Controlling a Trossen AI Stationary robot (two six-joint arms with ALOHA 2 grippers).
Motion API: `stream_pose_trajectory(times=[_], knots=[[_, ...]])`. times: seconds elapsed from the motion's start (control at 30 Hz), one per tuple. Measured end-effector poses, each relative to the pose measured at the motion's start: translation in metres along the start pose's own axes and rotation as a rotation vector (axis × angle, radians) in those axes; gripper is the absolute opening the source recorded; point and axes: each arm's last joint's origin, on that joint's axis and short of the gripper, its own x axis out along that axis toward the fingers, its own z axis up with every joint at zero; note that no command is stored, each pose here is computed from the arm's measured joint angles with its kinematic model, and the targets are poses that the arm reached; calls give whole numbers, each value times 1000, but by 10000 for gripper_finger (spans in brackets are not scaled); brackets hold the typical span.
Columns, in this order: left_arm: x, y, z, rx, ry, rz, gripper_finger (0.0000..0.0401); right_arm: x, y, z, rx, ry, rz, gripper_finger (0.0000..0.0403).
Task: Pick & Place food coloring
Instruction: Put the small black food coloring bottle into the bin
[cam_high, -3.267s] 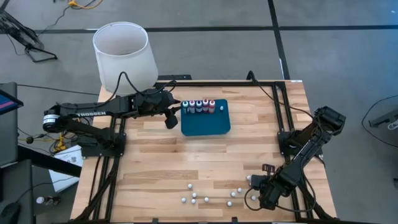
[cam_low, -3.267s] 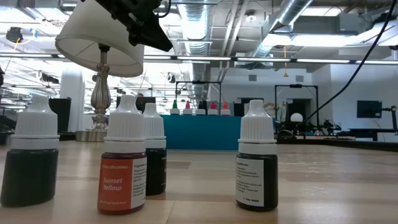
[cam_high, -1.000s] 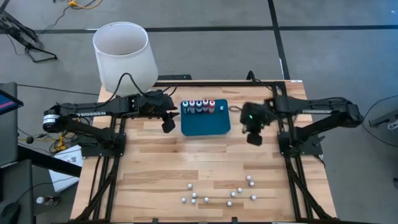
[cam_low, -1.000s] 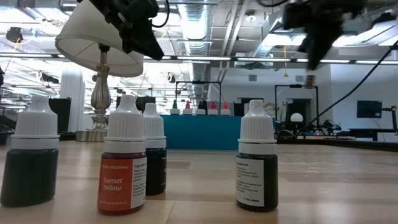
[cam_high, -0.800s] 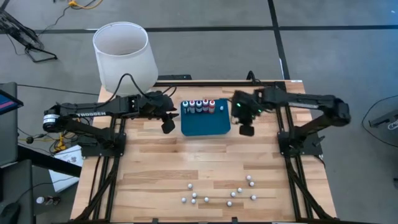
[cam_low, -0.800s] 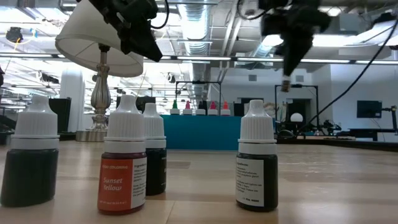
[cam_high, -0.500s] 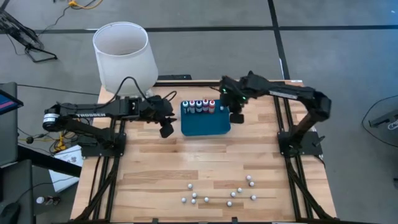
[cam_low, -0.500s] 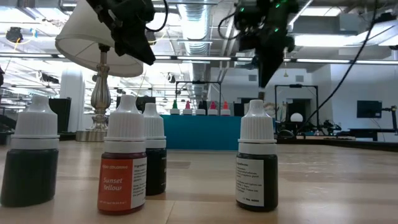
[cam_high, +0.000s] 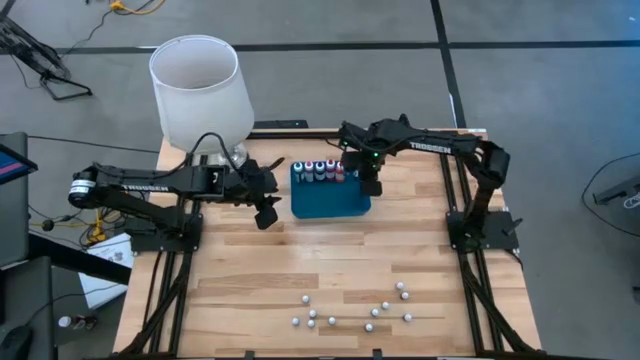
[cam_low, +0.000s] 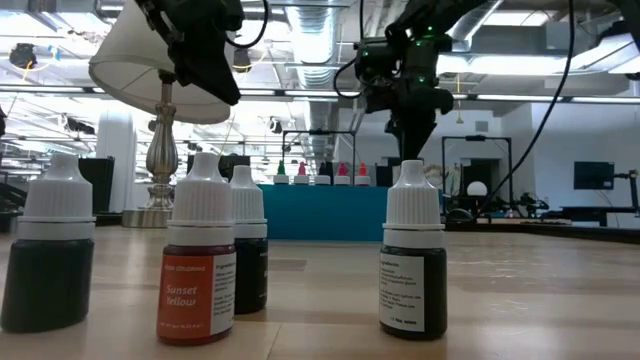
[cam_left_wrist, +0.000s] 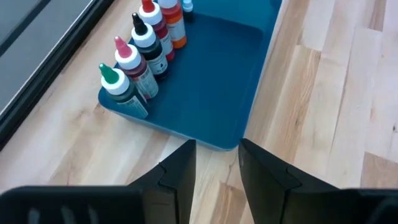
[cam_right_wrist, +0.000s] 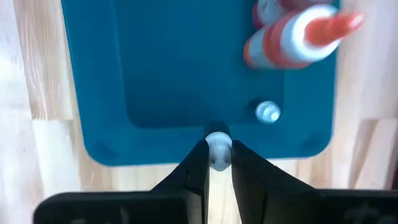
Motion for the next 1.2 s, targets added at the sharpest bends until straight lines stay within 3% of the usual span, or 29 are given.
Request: stream_pose_trajectory(times=[0.37, 1.2], knots=[[0, 0, 1, 3, -11, 21, 114, 15, 0, 12, -61, -38, 1, 39], [0, 0, 0, -2, -5, 21, 114, 42, -8, 4, -13, -19, 12, 37]])
